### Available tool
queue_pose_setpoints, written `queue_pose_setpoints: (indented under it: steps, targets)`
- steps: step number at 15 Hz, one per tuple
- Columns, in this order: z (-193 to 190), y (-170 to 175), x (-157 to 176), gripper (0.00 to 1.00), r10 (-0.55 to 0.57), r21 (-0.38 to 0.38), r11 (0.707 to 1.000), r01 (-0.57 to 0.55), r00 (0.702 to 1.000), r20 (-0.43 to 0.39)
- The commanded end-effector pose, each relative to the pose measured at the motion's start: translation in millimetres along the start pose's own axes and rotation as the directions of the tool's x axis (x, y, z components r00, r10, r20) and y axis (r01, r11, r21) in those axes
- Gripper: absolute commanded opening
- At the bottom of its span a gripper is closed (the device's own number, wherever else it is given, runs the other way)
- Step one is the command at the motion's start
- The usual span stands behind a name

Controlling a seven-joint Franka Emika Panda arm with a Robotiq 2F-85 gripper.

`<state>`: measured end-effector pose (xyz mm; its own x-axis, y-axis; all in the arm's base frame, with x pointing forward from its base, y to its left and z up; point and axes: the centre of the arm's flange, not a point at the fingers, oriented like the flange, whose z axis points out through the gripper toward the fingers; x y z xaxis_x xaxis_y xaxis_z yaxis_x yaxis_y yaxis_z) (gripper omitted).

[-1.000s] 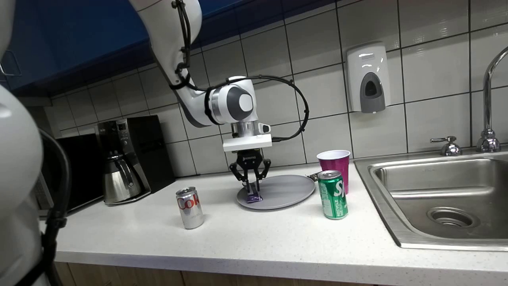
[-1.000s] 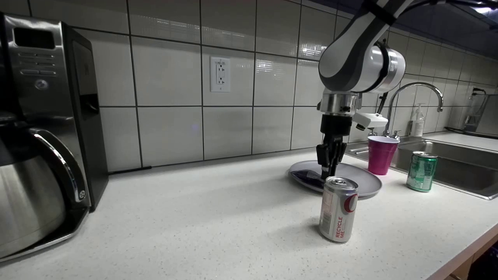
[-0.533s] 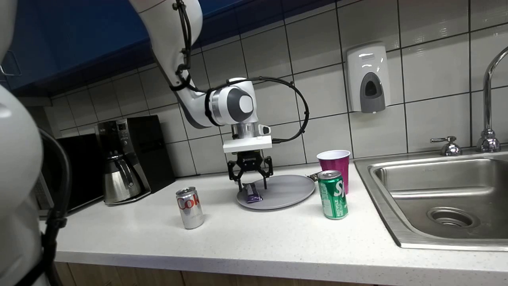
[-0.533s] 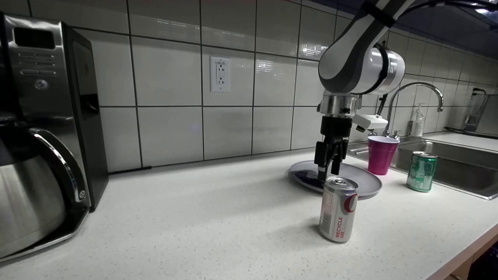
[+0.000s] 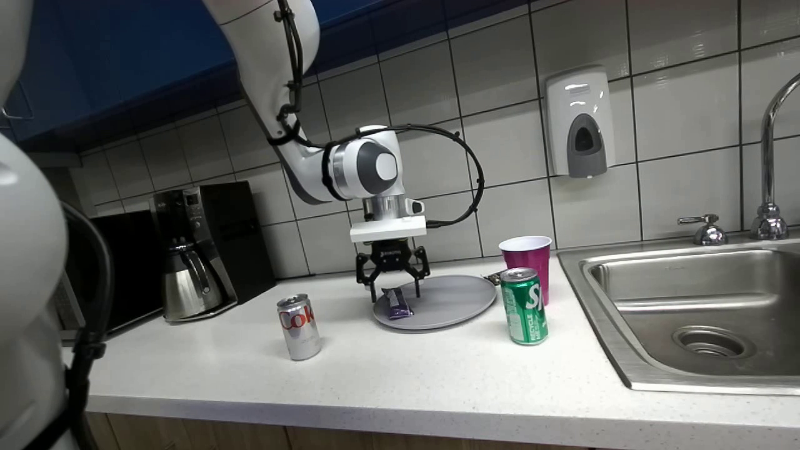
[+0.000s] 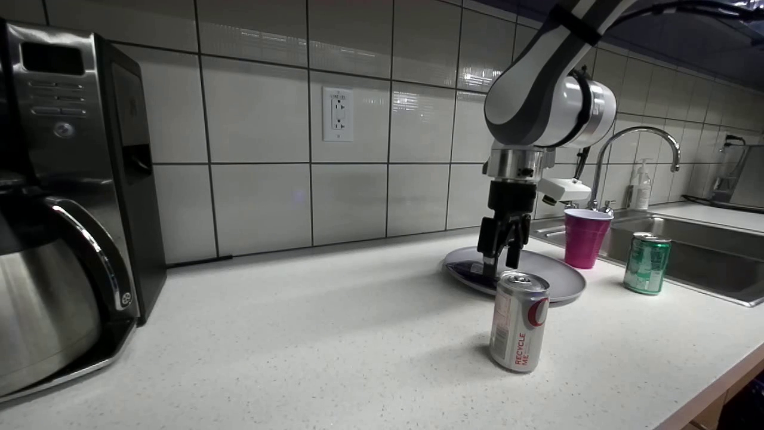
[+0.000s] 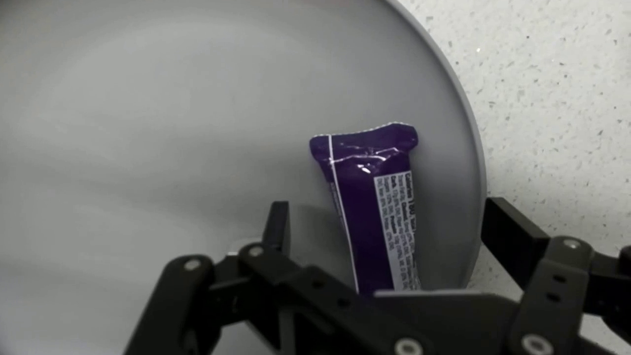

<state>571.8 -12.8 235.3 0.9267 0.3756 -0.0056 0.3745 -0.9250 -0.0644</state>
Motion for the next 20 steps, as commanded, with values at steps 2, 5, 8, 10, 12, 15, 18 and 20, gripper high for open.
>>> queue_pose_setpoints:
  steps: [2,5,8,10,12,15,18,20]
  targets:
    - [-4,6,6,1.0,-0.008,0.019,1.0,0.008,1.0,0.008]
    - [-8,6,4,1.0,-0.011,0.012,1.0,0.011,1.0,0.001]
    - [-13,4,4,1.0,-0.013,0.002,1.0,0.013,1.0,-0.004]
    - [-12,5,5,1.0,-0.011,0.004,1.0,0.011,1.0,-0.001]
    - [-10,4,5,1.0,-0.011,0.005,1.0,0.011,1.0,0.002]
    - [-13,3,5,1.0,-0.011,0.004,1.0,0.011,1.0,-0.004]
    - [-21,0,1,1.0,-0.005,-0.002,1.0,0.005,1.0,-0.015]
    - [-23,-5,-7,1.0,0.023,-0.005,1.0,-0.023,1.0,-0.02]
